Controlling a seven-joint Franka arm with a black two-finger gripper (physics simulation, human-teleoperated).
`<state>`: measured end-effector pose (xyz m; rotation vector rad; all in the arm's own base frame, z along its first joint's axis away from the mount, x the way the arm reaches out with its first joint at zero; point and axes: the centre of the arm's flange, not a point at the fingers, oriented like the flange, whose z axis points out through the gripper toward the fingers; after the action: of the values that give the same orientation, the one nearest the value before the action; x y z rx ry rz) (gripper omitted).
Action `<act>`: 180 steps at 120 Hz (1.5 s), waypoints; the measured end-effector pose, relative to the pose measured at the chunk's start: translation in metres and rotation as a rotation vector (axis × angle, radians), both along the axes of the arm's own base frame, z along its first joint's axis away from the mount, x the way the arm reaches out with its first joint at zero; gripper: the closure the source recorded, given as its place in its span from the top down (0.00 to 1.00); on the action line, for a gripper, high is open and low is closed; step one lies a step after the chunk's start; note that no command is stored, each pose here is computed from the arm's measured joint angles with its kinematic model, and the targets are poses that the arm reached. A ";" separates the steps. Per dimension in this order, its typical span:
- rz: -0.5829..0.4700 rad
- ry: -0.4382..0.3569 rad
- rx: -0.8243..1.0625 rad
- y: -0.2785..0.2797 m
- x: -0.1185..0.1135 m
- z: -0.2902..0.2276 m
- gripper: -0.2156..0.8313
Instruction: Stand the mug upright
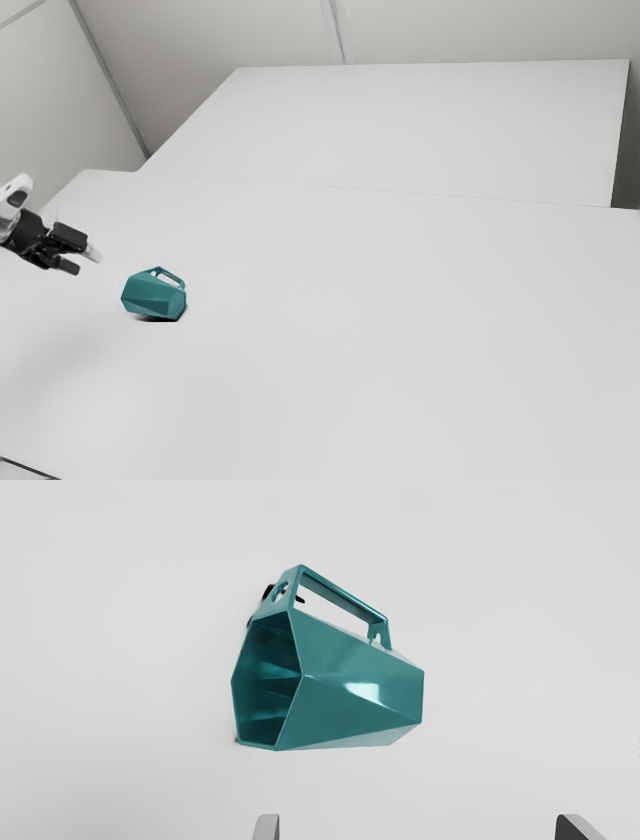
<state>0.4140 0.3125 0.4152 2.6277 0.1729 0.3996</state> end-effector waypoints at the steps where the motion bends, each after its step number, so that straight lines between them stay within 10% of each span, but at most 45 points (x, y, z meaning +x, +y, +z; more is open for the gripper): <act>1: -0.002 -0.003 -0.002 0.001 0.000 -0.001 0.79; 81: -0.123 -0.208 -0.115 0.024 0.009 -0.072 0.79; 180: -0.119 -0.098 -0.266 0.030 0.035 -0.116 0.79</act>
<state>0.4493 0.3423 0.2996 2.3386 0.0339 0.4313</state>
